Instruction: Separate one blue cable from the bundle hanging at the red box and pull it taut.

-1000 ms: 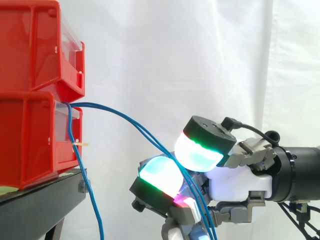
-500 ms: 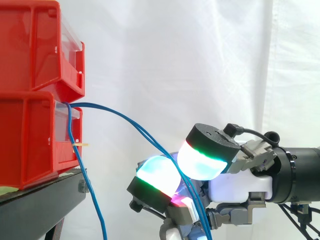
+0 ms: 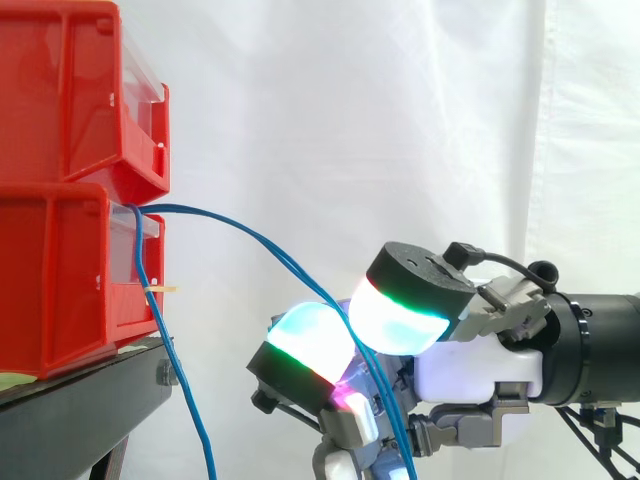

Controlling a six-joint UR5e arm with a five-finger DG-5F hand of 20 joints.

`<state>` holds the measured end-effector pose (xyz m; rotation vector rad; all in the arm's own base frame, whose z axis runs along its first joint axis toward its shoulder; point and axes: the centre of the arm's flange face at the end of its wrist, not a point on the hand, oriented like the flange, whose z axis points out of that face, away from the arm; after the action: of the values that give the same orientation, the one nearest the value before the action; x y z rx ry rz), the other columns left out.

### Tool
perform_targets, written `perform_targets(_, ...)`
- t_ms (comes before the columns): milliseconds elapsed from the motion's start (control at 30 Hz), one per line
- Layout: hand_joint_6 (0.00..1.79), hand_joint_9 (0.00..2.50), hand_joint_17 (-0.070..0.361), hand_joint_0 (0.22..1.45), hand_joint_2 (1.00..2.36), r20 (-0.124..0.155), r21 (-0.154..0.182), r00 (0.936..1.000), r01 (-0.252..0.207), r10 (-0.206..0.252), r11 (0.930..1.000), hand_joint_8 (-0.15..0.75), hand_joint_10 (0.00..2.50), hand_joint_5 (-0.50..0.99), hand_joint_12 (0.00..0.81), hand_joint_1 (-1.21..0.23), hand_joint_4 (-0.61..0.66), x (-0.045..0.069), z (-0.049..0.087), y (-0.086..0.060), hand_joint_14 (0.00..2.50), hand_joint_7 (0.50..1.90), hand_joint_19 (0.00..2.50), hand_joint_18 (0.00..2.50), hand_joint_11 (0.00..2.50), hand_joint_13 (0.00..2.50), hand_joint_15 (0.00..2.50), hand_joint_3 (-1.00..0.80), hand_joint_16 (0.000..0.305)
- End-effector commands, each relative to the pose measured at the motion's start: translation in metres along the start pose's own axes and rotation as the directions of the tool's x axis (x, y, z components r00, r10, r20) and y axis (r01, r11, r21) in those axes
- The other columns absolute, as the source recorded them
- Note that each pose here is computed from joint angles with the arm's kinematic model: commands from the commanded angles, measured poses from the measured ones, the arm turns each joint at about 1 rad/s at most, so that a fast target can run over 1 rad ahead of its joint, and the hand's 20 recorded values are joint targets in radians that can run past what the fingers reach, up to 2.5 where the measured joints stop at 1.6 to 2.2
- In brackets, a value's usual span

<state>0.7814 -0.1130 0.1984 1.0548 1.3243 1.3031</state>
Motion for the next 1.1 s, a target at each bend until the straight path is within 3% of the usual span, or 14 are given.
perform_targets(0,0.83,0.90,0.095,0.61,1.01,0.011,0.003,0.9999,0.000,0.000,1.0000,0.307,0.02,-0.17,0.352,-0.69,0.12,0.0012,0.0004,-0.0009,0.02,1.06,0.59,0.99,0.73,0.87,0.45,-0.37,0.042)
perform_targets(300,0.74,0.90,0.094,0.63,1.01,0.006,0.005,1.0000,-0.004,0.004,1.0000,0.308,0.02,-0.13,0.353,-0.55,0.15,0.0017,0.0001,-0.0012,0.02,1.07,0.61,0.99,0.70,0.86,0.46,-0.38,0.042)
perform_targets(367,0.69,0.90,0.095,0.63,1.01,0.011,0.001,0.9999,-0.005,0.005,1.0000,0.311,0.02,-0.12,0.357,-0.60,0.15,0.0002,0.0000,0.0002,0.02,1.13,0.59,0.99,0.70,0.86,0.44,-0.35,0.042)
perform_targets(533,0.78,0.89,0.095,0.66,1.01,0.013,-0.003,0.9999,-0.010,0.010,0.9999,0.311,0.02,-0.17,0.359,-0.79,0.16,-0.0021,-0.0001,-0.0005,0.01,1.03,0.56,1.01,0.77,0.86,0.45,-0.31,0.042)
perform_targets(767,0.85,0.90,0.094,0.69,1.00,0.019,-0.011,0.9995,-0.024,0.024,0.9997,0.312,0.02,-0.19,0.358,-0.85,0.16,-0.0060,-0.0002,0.0022,0.02,0.94,0.54,1.00,0.80,0.86,0.43,-0.48,0.042)
perform_targets(933,0.84,0.94,0.093,0.64,1.00,0.015,-0.007,0.9995,-0.026,0.026,0.9996,0.316,0.02,-0.15,0.350,-0.77,0.16,-0.0024,0.0004,0.0003,0.01,1.01,0.56,1.01,0.78,0.87,0.44,-0.50,0.041)
perform_targets(1067,0.78,0.98,0.093,0.57,1.00,0.014,-0.004,0.9995,-0.027,0.027,0.9996,0.303,0.02,-0.11,0.339,-0.59,0.07,-0.0043,-0.0006,0.0000,0.01,1.10,0.58,1.02,0.70,0.89,0.44,-0.50,0.041)
